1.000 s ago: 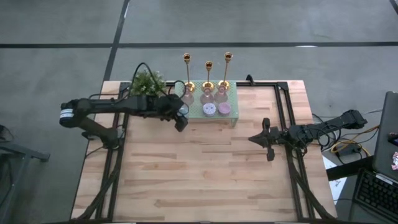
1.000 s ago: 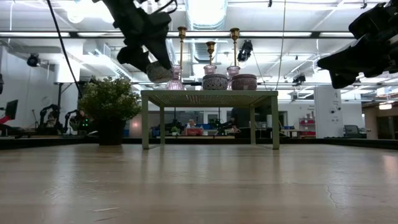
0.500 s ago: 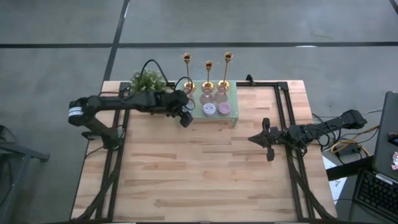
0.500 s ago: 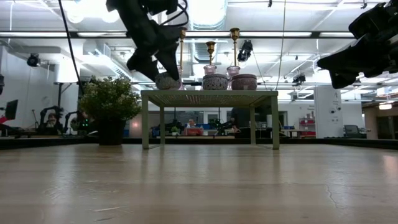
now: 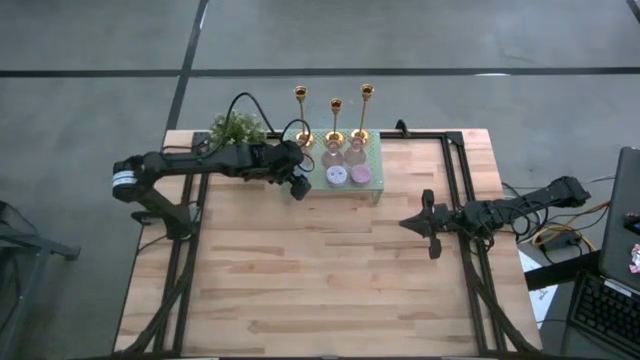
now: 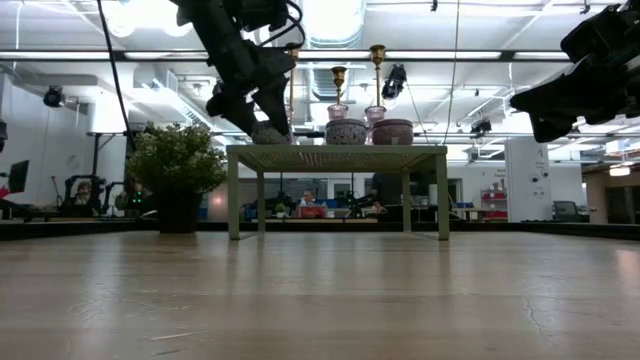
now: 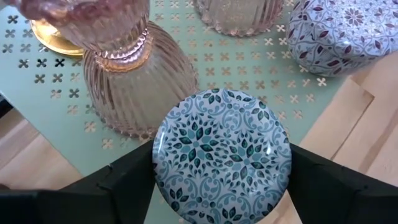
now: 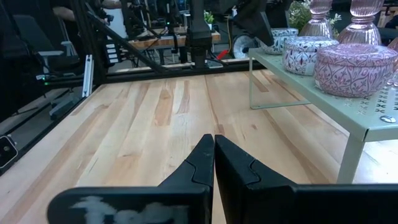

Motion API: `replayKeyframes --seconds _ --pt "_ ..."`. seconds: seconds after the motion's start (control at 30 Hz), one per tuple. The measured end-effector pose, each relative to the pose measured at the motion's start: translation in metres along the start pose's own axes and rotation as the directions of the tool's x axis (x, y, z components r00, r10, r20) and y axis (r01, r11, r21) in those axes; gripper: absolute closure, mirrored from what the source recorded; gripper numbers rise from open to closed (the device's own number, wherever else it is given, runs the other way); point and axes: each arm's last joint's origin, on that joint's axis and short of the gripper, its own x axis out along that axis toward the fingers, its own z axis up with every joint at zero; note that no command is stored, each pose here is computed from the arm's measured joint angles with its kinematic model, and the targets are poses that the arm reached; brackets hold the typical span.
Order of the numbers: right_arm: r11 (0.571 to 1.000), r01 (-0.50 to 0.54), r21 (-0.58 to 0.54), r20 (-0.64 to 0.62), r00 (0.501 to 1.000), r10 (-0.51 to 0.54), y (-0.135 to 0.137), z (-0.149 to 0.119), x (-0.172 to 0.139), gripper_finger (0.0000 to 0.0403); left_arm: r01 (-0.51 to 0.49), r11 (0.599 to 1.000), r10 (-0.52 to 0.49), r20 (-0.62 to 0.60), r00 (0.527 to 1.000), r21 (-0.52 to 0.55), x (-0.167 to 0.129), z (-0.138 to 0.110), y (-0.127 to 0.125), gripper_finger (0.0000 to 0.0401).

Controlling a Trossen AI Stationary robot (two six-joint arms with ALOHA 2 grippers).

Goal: Stock candles and vases on shelf
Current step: Align the green patterned scented candle with the other scented candles on the shelf, then return to Home Position

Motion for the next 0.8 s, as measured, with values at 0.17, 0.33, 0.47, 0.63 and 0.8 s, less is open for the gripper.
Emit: replayKeyframes --seconds 0.17,0.33,0.47,0.63,0.8 --pt "1.0 0.0 0.0 0.0 1.0 0.0 0.0 0.0 0.0 0.0394 0.003 1.0 -0.003 0.009 1.0 0.001 0.001 0.001 0.0 0.0075" --pt "1.0 0.0 0.0 0.0 1.0 0.0 0.0 0.0 0.0 0.0394 0.007 1.0 -0.007 0.017 1.0 0.004 0.001 0.002 -0.001 0.0052" --pt "1.0 0.0 0.0 0.0 1.0 0.0 0.0 0.0 0.0 0.0394 0.007 1.0 -0.007 0.019 1.0 0.017 0.001 0.002 -0.001 0.0041" --pt "1.0 0.0 0.0 0.0 1.0 0.0 0.0 0.0 0.0 0.0394 0.008 1.0 -0.009 0.023 1.0 0.029 -0.001 0.002 -0.001 0.0041" --pt "1.0 0.0 0.0 0.0 1.0 0.0 0.0 0.0 0.0 0.0394 0.02 0.999 -0.022 0.055 0.998 0.042 -0.011 0.007 -0.001 0.0039"
